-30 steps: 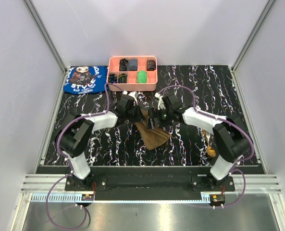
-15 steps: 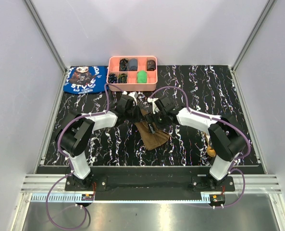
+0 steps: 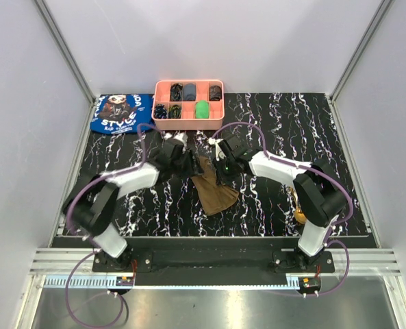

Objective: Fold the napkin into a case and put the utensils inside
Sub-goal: Fold the 2/3-rectangle-folded napkin at the center of the board.

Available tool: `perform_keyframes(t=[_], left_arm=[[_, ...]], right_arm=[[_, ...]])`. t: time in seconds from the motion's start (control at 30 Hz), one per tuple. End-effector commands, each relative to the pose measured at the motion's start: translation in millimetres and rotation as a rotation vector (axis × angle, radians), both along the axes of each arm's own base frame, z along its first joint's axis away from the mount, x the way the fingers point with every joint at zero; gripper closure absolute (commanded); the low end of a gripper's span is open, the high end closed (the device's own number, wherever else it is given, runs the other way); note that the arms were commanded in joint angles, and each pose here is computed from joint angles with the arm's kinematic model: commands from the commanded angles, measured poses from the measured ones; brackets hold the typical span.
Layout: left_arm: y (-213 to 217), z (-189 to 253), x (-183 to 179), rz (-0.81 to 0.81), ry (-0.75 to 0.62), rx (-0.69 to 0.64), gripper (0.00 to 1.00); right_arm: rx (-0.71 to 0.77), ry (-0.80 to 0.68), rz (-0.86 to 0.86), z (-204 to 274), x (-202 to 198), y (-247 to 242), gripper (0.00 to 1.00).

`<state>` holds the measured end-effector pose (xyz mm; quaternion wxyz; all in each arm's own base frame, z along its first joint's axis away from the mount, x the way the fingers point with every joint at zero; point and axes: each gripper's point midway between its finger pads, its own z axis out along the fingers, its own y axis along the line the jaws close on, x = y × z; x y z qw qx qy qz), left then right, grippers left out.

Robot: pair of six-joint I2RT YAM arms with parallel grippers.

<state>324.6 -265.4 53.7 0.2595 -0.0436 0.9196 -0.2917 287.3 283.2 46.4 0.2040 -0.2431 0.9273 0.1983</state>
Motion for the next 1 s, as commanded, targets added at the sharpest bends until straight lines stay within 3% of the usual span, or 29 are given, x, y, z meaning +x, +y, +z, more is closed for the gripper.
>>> perform_keyframes(t=[0.0, 0.03, 0.2, 0.23, 0.33, 0.47, 0.97], left_arm=[[28.9, 49.5, -7.6, 0.163, -0.099, -0.049, 0.52], [35.7, 43.3, -12.5, 0.181, -0.089, -0.034, 0.53], [29.2, 21.3, -29.7, 0.145, -0.023, -0.066, 0.86], [25.3, 14.9, -33.0, 0.125, -0.005, -0.073, 0.87], [10.6, 2.0, -37.2, 0.071, 0.011, -0.117, 0.9], [-3.8, -6.1, -40.8, 0.028, 0.0, -0.084, 0.91], [-6.8, -41.3, -59.5, 0.038, 0.089, -0.049, 0.93]], right_arm=[[0.091, -0.019, -0.011, 31.9, 3.0, 16.9, 0.97], [0.092, -0.014, -0.01, 31.3, 2.9, 17.0, 0.99], [0.1, 0.004, -0.054, 31.2, 3.0, 17.5, 1.0], [0.104, 0.012, -0.059, 31.0, 1.3, 18.0, 1.0], [0.126, 0.024, -0.081, 36.7, -0.3, 20.0, 1.0], [0.147, 0.033, -0.133, 43.9, 0.0, 20.4, 1.0], [0.249, 0.184, -0.314, 35.2, -8.5, 40.3, 1.0]])
